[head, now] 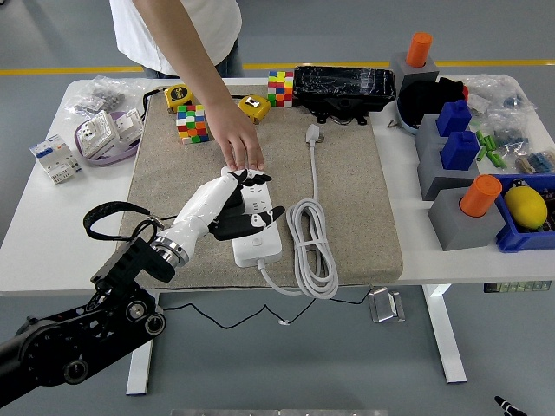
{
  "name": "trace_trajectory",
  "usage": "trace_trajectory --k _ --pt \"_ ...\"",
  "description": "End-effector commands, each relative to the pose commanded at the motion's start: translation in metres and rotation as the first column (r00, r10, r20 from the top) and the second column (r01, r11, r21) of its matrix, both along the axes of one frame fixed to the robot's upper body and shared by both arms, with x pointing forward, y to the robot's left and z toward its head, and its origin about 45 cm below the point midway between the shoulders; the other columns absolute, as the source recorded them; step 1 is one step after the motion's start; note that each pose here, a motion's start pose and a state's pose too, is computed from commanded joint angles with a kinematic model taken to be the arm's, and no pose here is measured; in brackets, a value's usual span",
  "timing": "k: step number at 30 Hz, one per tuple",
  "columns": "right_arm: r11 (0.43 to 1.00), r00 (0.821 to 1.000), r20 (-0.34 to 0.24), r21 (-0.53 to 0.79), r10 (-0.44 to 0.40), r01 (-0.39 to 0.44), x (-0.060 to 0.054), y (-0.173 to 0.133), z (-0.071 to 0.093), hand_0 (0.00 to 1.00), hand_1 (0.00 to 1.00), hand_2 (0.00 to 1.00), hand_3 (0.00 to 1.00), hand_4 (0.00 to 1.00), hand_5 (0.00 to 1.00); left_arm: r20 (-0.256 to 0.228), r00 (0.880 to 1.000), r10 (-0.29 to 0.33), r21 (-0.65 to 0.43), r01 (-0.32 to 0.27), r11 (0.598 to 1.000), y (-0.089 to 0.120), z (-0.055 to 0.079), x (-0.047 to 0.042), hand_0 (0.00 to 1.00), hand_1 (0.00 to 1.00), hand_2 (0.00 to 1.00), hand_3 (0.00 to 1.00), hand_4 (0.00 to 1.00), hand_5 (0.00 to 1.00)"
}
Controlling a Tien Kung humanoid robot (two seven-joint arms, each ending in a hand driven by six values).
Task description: Put the plug near the board,insert it into the board,press the button,pull the plug out
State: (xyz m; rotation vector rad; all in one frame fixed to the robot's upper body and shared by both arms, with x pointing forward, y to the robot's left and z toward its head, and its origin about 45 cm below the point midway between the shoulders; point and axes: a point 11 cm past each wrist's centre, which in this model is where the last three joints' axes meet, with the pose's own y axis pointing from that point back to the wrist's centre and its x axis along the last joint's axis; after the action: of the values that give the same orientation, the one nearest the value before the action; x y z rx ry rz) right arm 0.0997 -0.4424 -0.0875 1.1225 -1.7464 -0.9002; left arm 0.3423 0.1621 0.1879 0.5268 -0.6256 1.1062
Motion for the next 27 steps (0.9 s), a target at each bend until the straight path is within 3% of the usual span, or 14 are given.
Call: trace_trajectory --k 2,3,8,9,14,15,22,27 --pt "1.000 1.000 -0.002 -0.001 0.002 -0.002 0.000 0.000 0.000 0.611 0.638 0.642 0.551 0.947 0.480 -0.005 1.000 -0.007 -0.018 0.007 1.000 -0.001 0.007 -0.0019 0.721 0.761 0.748 0.755 0.826 0.641" --pt "1.000 1.000 -0.002 -0.001 0.003 -0.003 0.000 0.000 0.000 0.610 0.639 0.642 0.551 0.947 0.479 -0.020 1.000 -0.007 -0.026 0.007 1.000 0.000 0.010 -0.0028 0.486 0.606 0.624 0.753 0.829 0.632" --pt "1.000 1.000 0.000 -0.003 0.005 -0.005 0.001 -0.001 0.001 0.610 0.639 0.642 0.551 0.947 0.479 -0.106 0.994 -0.036 0.012 0.038 0.999 0.001 0.023 -0.0114 0.486 0.606 0.624 0.753 0.829 0.632" --pt "1.000 1.000 0.000 -0.003 0.005 -0.005 0.001 -0.001 0.001 0.610 0.639 0.642 0.551 0.947 0.479 -0.125 0.991 -0.044 0.034 0.048 0.998 0.000 0.025 -0.0135 0.208 0.252 0.344 0.705 0.793 0.339" --pt "1.000 1.000 -0.001 -0.005 0.010 -0.010 0.002 -0.002 0.001 0.610 0.639 0.642 0.551 0.947 0.479 -0.205 0.976 -0.078 0.125 0.105 0.987 -0.002 0.027 -0.0230 0.208 0.252 0.344 0.705 0.793 0.339" --pt "1.000 1.000 -0.002 -0.005 0.012 -0.012 0.002 -0.002 0.001 0.610 0.639 0.642 0.552 0.947 0.480 -0.230 0.970 -0.085 0.137 0.119 0.983 -0.004 0.026 -0.0254 0.104 0.088 0.182 0.830 0.741 0.002" --pt "1.000 1.000 -0.002 -0.008 0.019 -0.019 0.003 -0.002 0.002 0.610 0.639 0.642 0.551 0.948 0.480 -0.340 0.937 -0.082 0.229 0.167 0.959 -0.006 0.012 -0.0335 0.076 0.077 0.158 0.847 0.755 0.002" --pt "1.000 1.000 -0.002 -0.009 0.018 -0.018 0.003 -0.003 0.002 0.610 0.639 0.642 0.551 0.948 0.480 -0.377 0.923 -0.077 0.258 0.184 0.949 -0.008 0.002 -0.0357 0.073 0.081 0.159 0.848 0.773 0.002"
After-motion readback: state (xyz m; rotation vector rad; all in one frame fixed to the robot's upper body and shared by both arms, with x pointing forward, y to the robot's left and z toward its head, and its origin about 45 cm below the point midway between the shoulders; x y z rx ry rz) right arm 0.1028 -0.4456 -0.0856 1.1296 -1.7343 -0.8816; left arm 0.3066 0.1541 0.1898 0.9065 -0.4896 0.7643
